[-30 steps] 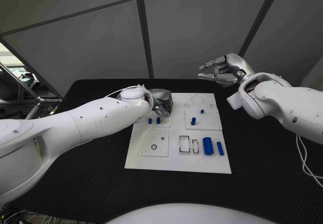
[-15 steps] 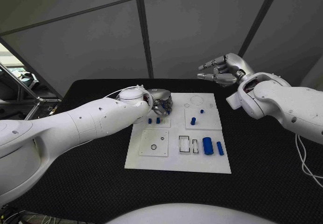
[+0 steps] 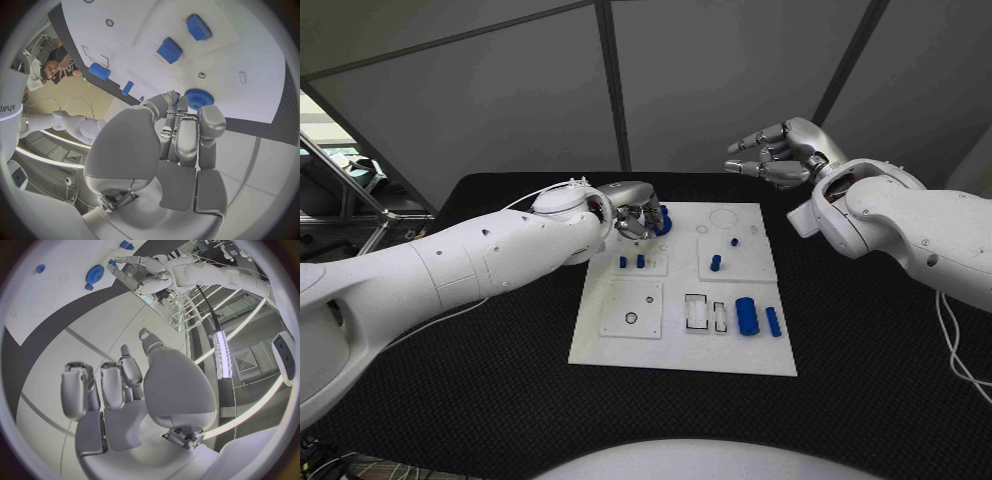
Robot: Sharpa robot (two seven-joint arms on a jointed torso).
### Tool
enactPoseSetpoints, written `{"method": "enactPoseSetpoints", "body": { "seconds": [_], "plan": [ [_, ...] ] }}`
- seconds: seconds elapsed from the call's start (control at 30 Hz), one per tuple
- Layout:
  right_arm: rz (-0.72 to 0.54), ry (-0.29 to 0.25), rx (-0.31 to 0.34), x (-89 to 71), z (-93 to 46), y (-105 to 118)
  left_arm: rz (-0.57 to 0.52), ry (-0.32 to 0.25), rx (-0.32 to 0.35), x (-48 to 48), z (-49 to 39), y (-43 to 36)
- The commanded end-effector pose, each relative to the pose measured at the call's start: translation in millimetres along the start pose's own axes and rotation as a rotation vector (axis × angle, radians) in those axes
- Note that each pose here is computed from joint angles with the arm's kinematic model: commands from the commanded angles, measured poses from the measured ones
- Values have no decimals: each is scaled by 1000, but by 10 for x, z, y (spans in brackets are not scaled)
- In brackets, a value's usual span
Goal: Assemble the parts on the task board
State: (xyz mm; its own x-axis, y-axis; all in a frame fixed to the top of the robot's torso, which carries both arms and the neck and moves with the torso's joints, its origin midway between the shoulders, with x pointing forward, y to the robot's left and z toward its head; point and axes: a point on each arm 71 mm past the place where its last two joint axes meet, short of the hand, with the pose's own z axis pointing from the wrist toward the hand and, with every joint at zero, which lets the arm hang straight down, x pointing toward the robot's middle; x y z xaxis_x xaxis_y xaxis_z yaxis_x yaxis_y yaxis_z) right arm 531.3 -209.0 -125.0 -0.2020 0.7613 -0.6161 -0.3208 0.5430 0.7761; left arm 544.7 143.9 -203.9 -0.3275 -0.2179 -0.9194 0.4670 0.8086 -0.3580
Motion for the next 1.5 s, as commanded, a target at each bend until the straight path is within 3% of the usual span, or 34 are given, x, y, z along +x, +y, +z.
{"method": "enactPoseSetpoints", "body": {
  "seconds": [0.03, 0.23, 0.5, 1.07, 1.5],
  "plan": [
    [1, 2, -10, -8, 3, 14, -31, -30, 7, -51, -37, 3],
    [0, 0, -7, -24, -5, 3, -34, -12, -32, -102, -187, 151],
    [-1, -1, -5, -28, -7, -2, -40, 7, -76, -143, -299, 318],
    [0, 1, -5, -21, -5, 2, -59, 43, -115, -47, -243, 368],
    [1, 4, -7, -6, 3, 11, -66, 72, -112, 61, -195, 333]
  ]
}}
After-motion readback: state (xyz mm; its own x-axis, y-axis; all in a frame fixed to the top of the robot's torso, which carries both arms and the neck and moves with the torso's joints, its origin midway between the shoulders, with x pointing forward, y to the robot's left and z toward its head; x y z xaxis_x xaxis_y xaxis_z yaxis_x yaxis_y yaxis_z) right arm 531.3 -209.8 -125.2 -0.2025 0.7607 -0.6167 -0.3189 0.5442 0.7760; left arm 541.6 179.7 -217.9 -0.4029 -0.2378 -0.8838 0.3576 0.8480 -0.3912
